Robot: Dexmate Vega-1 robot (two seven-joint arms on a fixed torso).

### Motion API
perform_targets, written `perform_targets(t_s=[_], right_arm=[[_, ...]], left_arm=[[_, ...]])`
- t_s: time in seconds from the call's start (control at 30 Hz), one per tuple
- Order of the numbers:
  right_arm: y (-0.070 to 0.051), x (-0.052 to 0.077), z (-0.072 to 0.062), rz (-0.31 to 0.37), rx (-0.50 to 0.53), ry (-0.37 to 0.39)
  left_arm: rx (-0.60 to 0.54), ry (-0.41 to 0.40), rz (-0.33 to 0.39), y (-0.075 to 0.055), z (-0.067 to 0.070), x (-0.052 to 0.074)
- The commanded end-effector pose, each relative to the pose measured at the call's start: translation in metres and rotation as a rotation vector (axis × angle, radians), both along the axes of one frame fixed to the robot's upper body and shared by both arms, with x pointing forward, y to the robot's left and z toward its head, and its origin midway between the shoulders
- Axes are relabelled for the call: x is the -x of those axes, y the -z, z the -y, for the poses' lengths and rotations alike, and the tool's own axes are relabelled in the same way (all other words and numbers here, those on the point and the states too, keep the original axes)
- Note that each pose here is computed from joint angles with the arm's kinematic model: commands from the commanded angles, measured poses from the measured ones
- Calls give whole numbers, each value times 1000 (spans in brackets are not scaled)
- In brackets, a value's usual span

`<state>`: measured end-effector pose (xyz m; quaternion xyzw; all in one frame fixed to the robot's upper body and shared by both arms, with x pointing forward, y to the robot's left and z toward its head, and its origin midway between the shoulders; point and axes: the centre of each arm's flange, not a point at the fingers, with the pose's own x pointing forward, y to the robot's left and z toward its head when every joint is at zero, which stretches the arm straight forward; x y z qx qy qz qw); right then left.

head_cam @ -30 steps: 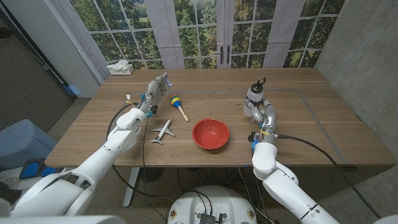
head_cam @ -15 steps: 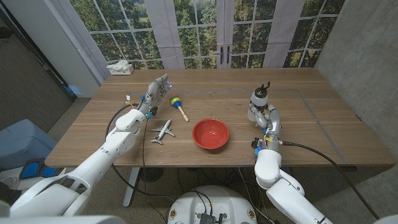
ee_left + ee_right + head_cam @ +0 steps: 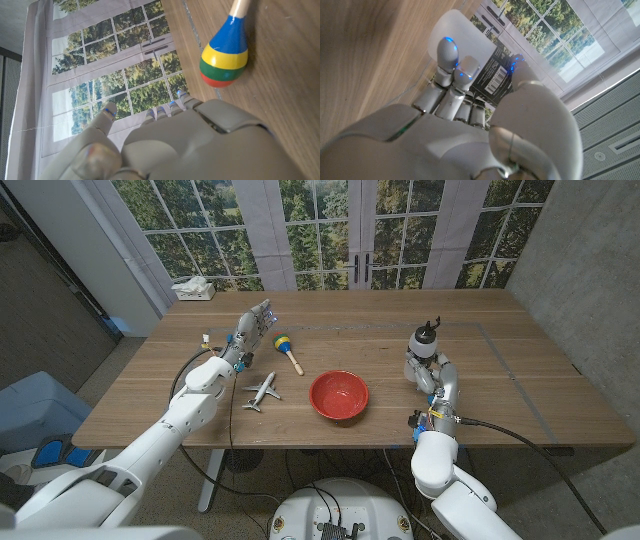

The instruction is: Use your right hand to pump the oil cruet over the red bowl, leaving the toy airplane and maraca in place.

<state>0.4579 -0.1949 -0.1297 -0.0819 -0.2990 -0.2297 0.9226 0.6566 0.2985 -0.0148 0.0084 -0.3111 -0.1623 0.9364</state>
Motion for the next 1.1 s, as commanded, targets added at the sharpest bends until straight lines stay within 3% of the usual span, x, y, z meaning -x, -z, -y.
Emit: perform_targets(t_s=[0.03, 1.1], right_arm=[[2, 20, -8, -27, 28, 49], [-4, 33, -54, -63, 45, -55]], left_arm=[[2, 7, 8, 3, 1, 4], [-2, 22, 18, 2, 2, 4]])
